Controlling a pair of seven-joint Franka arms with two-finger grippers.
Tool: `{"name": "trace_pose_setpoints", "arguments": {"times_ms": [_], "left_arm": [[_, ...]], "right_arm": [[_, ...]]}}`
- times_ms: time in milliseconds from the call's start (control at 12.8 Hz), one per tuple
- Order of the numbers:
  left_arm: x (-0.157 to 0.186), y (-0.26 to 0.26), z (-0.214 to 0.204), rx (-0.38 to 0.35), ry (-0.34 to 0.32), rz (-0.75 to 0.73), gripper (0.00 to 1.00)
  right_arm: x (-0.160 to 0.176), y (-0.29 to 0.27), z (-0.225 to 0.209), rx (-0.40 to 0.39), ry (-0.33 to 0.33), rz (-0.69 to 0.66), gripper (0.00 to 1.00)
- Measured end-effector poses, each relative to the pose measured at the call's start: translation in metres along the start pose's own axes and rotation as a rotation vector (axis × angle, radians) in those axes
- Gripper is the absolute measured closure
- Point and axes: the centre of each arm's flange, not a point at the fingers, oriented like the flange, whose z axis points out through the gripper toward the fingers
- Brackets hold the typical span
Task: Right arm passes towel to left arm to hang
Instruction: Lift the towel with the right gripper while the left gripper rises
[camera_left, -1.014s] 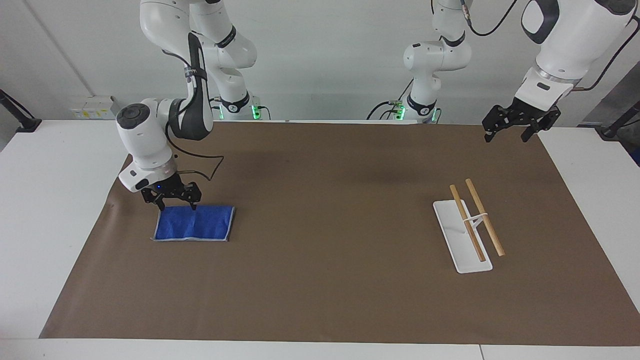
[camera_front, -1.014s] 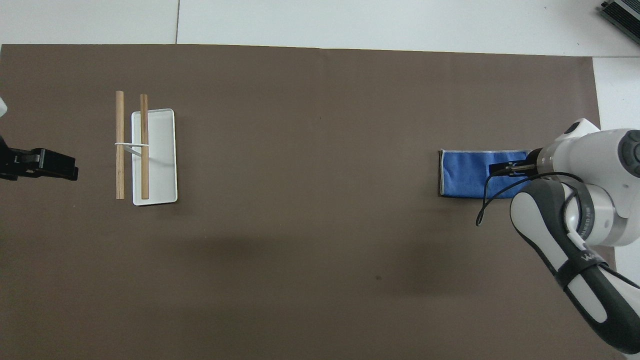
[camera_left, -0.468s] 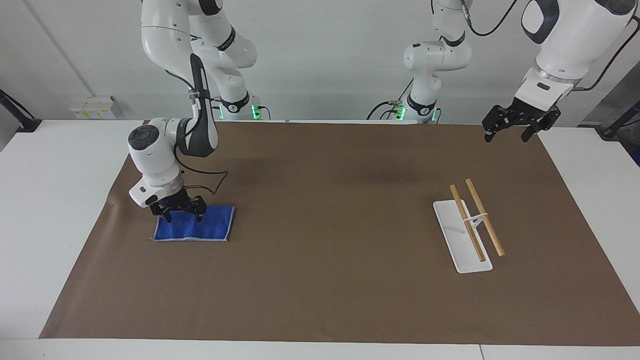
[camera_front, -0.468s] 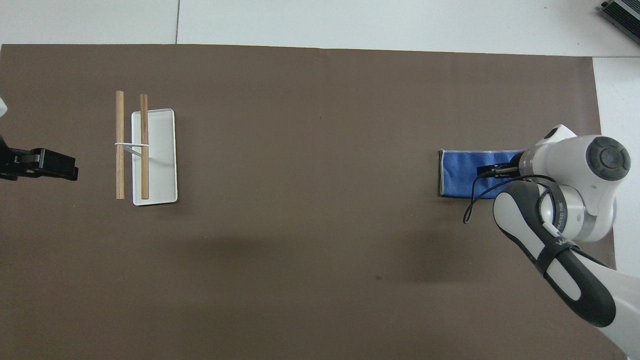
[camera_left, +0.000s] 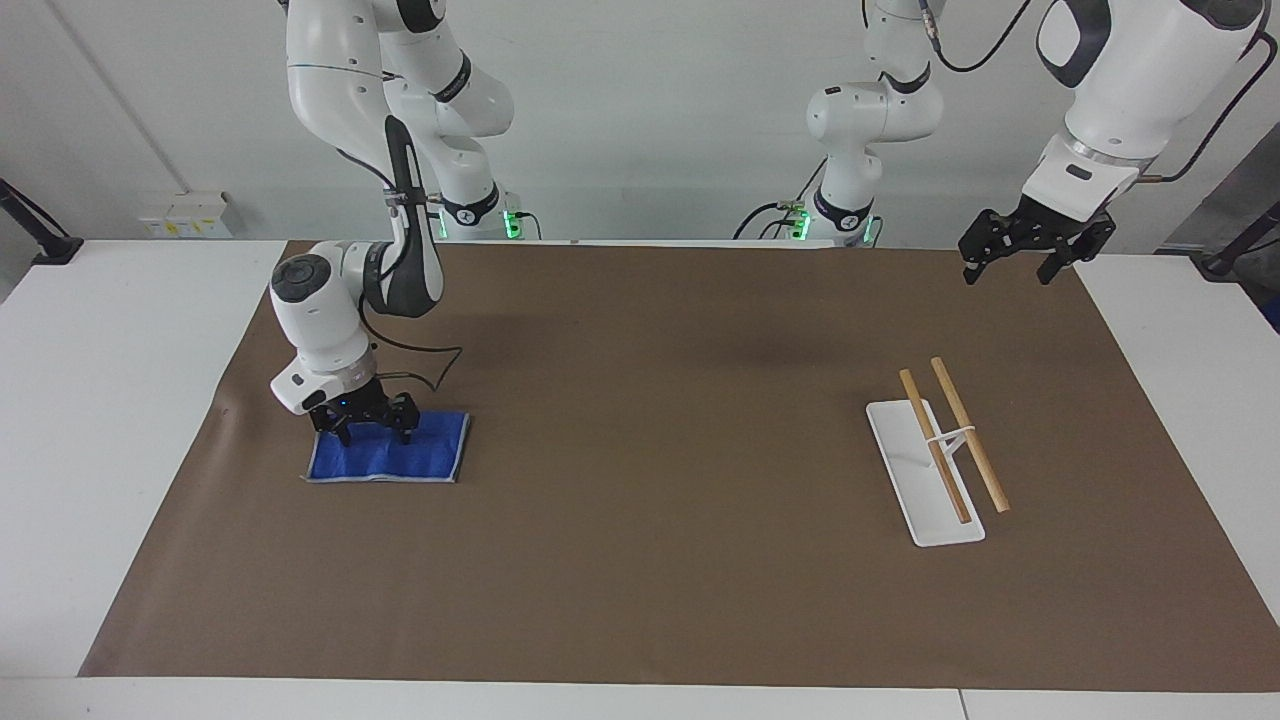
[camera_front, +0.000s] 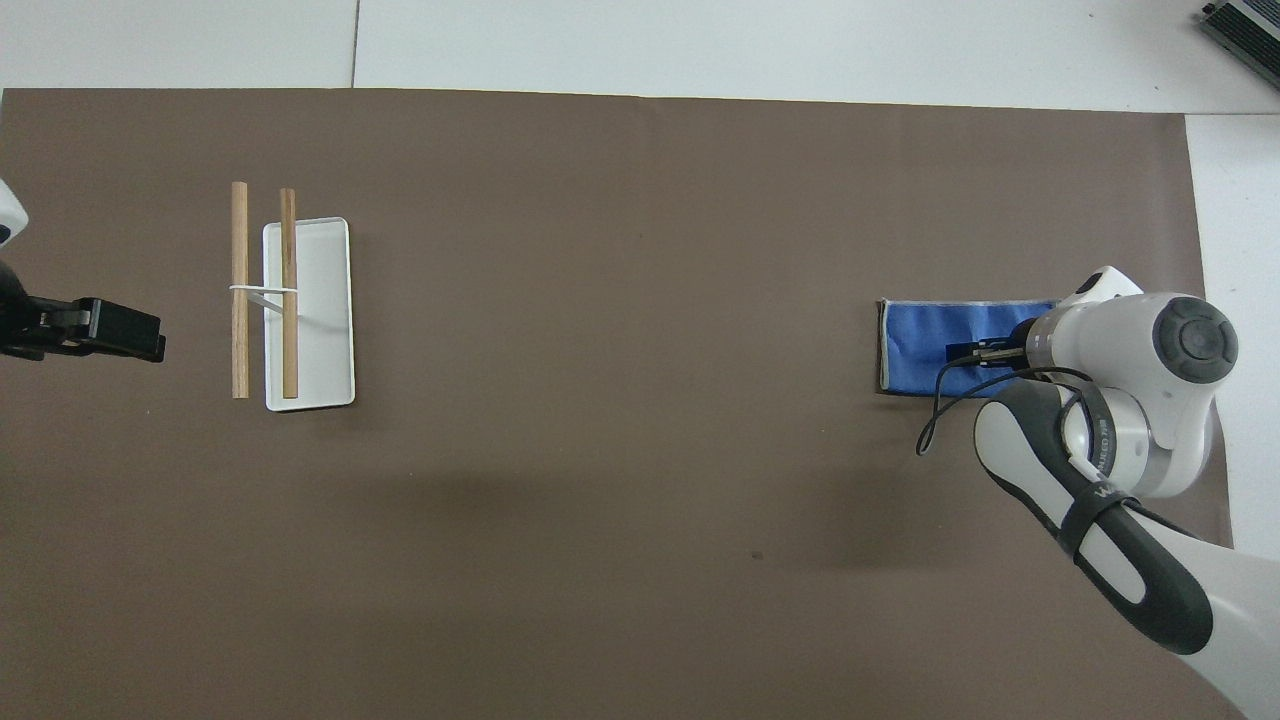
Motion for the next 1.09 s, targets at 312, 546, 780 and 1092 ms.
{"name": "trace_pose_setpoints", "arguments": {"times_ms": [312, 546, 780, 1092], "left_arm": [[0.000, 0.004, -0.001, -0.001, 0.003, 0.008, 0.00], [0.002, 0.011, -0.001, -0.058, 0.019, -0.005, 0.00], [0.005, 0.021, -0.001, -0.160, 0.033, -0.137, 0.00], [0.010, 0.058, 0.008, -0.299, 0.041, -0.386, 0.00]], "right_arm": [[0.003, -0.002, -0.008, -0.001, 0.016, -0.004, 0.59], [0.004, -0.006, -0.010, 0.001, 0.021, -0.011, 0.96], [0.009, -0.011, -0.023, 0.000, 0.048, -0.019, 0.96], [0.019, -0.056, -0.079, 0.010, 0.094, -0.071, 0.96]]}}
